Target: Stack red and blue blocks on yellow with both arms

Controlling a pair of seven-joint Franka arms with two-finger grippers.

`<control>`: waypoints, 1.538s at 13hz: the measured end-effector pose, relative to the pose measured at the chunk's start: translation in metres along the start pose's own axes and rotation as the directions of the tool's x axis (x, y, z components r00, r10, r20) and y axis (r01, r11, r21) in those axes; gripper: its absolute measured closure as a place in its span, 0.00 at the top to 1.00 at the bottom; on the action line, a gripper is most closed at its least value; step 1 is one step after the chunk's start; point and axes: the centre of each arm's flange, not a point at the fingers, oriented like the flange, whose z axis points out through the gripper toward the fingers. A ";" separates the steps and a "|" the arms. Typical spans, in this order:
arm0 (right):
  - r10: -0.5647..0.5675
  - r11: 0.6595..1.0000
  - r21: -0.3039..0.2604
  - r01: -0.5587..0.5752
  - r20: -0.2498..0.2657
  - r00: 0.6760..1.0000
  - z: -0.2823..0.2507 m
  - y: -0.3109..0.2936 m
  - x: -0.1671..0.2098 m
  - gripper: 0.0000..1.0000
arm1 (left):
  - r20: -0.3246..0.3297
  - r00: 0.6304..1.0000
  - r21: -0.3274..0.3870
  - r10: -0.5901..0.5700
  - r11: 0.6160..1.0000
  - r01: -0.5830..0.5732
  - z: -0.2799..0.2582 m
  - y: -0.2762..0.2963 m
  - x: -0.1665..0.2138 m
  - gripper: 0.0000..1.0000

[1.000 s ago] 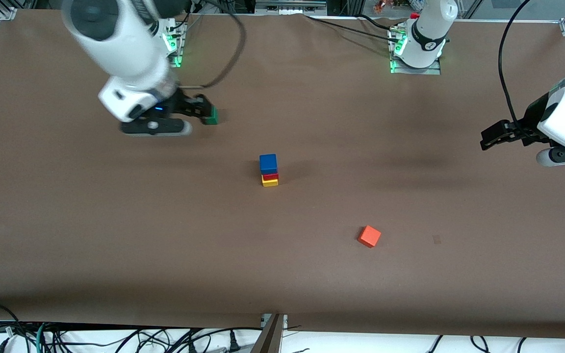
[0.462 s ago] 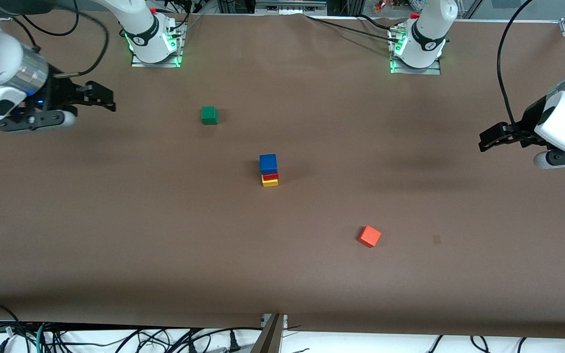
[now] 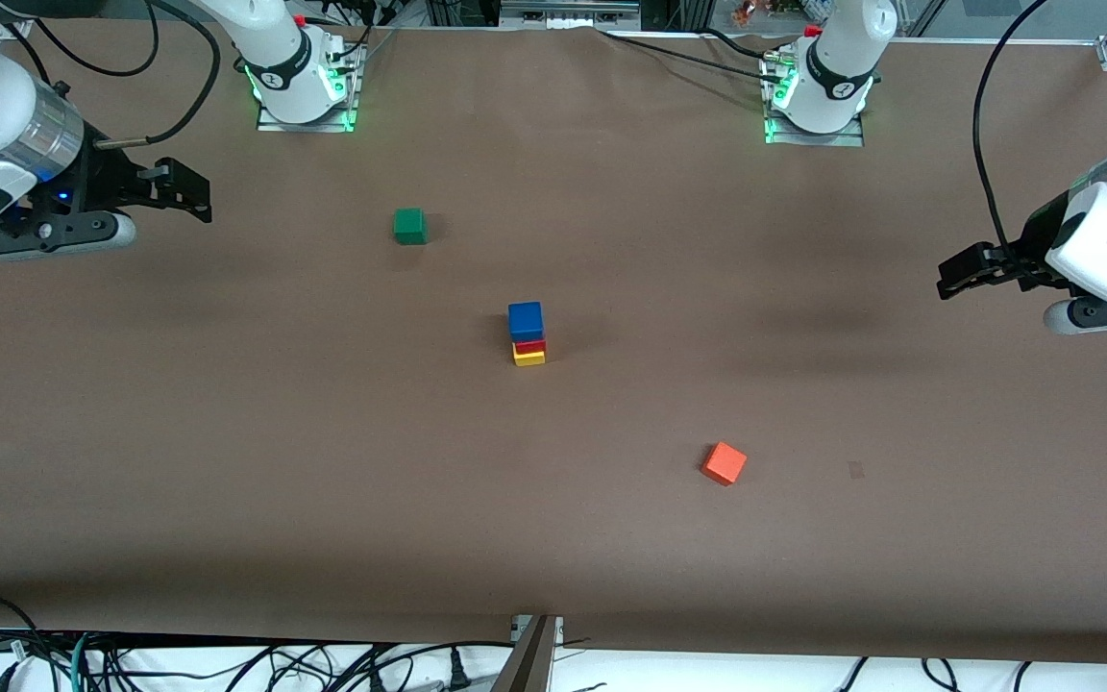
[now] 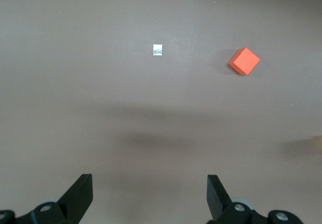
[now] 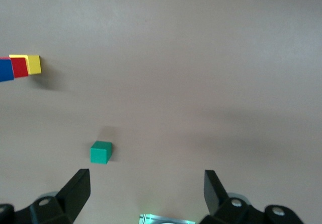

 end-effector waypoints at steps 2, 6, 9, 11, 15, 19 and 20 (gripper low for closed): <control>0.003 1.000 0.000 -0.003 -0.003 1.000 -0.001 0.002 0.005 1.00 | 0.000 1.000 0.000 0.000 1.000 0.000 0.000 0.000 0.000 1.00; 0.009 1.000 0.000 -0.009 0.001 1.000 0.002 0.005 0.007 1.00 | 0.000 1.000 0.000 0.000 1.000 0.000 0.000 0.000 0.001 1.00; 0.016 1.000 -0.002 -0.016 0.002 1.000 0.002 0.009 0.007 1.00 | 0.000 1.000 0.000 0.000 1.000 0.000 0.000 0.000 0.001 1.00; 0.017 1.000 -0.010 -0.017 0.002 1.000 0.002 0.010 0.008 1.00 | 0.000 1.000 0.000 0.000 1.000 0.000 0.000 0.000 0.001 1.00; 0.018 0.999 -0.027 -0.017 0.009 1.000 0.006 0.012 0.010 1.00 | 0.000 1.000 0.000 0.000 1.000 0.000 0.000 0.000 0.001 1.00; 0.017 0.999 -0.027 -0.017 0.006 1.000 0.005 0.011 0.010 1.00 | 0.000 1.000 0.000 0.000 1.000 0.000 0.000 0.000 0.001 1.00; 0.016 0.999 -0.028 -0.016 0.006 1.000 0.005 0.011 0.010 1.00 | 0.000 1.000 0.000 0.000 1.000 0.000 0.000 0.000 0.001 1.00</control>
